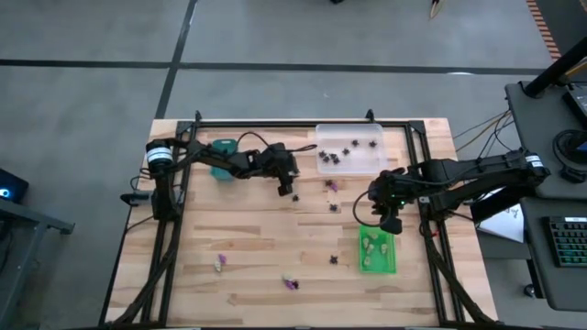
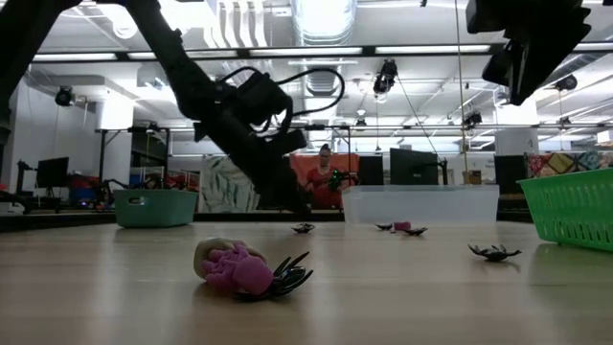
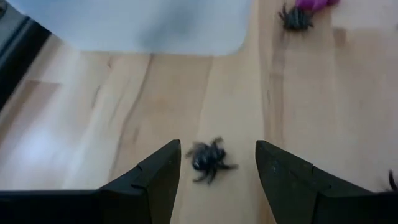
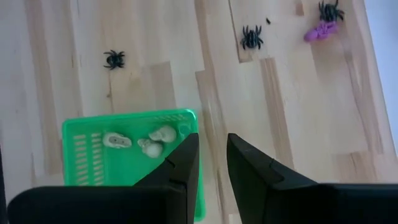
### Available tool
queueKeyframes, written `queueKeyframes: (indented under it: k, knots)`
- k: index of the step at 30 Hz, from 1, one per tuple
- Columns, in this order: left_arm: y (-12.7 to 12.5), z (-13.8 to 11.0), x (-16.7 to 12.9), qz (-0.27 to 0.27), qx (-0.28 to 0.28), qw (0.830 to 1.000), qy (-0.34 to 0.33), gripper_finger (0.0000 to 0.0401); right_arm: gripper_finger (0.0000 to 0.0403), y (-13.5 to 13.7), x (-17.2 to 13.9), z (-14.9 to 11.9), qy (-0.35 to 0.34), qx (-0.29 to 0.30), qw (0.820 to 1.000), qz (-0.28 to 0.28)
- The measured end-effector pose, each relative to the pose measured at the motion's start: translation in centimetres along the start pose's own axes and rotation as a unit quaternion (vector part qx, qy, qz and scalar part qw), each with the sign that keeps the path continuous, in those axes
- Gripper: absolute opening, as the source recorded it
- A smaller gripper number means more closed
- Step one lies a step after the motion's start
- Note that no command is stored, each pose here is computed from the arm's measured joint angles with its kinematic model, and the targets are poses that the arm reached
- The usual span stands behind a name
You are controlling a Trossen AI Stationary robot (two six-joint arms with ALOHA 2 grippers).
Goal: Sort Halloween decoration
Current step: Put the black spider toy into the white bin
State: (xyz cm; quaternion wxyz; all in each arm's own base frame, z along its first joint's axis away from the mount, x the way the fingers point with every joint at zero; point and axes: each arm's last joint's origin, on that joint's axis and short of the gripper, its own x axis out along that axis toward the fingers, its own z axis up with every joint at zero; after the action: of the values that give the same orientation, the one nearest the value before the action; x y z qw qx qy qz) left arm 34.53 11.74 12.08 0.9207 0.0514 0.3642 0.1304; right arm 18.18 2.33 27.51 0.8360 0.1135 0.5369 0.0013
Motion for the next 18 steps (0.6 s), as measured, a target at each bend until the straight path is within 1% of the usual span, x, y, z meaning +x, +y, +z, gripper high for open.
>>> queueKeyframes:
  k: [3,7,12,16,18]
  knots:
    - [-0.2,-0.8,0.0,0.002,-0.004,1.0,-0.015,0.0191,0.0073,0.0,0.0,0.2,-0.008,-0.004,1.0,0.002]
    - [-0.2,-1.5,-0.1,0.01,-0.022,0.999,-0.038,0.0191,0.0073,0.0,0.0,0.2,-0.011,-0.005,1.0,-0.009]
    - [-0.2,-1.6,-0.1,0.011,-0.026,0.999,-0.044,0.0191,0.0073,0.0,0.0,0.2,-0.013,-0.005,1.0,-0.01]
    - [-0.3,-1.9,0.6,0.012,-0.034,0.997,-0.064,0.0191,0.0073,0.0,0.0,0.3,-0.019,-0.005,1.0,-0.008]
    - [-0.3,-2.4,1.1,0.024,-0.035,0.998,-0.052,0.0191,0.0073,0.0,0.0,0.3,-0.019,-0.005,1.0,-0.007]
